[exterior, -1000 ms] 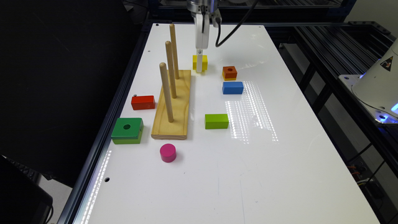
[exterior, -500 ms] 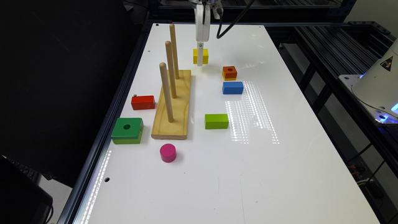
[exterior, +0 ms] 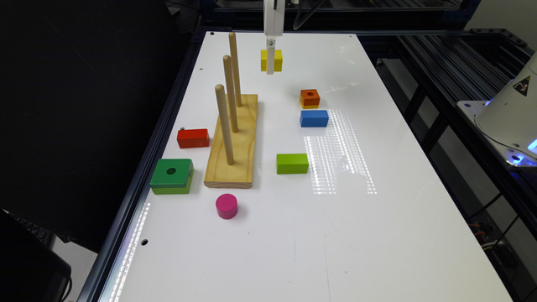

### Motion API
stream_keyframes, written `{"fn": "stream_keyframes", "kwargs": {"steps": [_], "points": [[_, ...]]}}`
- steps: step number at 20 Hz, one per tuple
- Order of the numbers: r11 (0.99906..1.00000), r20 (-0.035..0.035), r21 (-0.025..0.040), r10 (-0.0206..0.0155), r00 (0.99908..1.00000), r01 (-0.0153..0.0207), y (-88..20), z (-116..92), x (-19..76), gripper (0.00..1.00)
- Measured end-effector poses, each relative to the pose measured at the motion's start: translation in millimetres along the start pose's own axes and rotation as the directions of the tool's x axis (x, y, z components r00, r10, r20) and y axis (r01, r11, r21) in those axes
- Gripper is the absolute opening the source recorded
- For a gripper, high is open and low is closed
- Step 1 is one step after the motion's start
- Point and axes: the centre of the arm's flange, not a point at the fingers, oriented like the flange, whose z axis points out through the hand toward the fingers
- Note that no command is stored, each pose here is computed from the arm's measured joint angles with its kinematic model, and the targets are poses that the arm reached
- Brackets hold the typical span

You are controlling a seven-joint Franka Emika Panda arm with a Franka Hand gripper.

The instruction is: Pick up yellow block.

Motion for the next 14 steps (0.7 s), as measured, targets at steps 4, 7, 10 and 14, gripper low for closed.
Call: {"fn": "stream_keyframes", "kwargs": {"steps": [4, 7, 10, 14], "points": [[0.999999, -0.0057, -0.0007, 0.0011, 0.999983, -0.0011, -0.8, -33.3, -1.6, 0.0], [0.999997, -0.0023, 0.0017, 0.0015, 0.999996, -0.0015, 0.7, -45.6, -3.2, 0.0], [0.999997, -0.0006, 0.0022, 0.0009, 0.999999, -0.0009, 1.2, -44.9, -3.0, 0.0], [0.999993, -0.0084, 0.0027, 0.0027, 0.999961, -0.0027, -0.1, -59.8, -2.2, 0.0]]}}
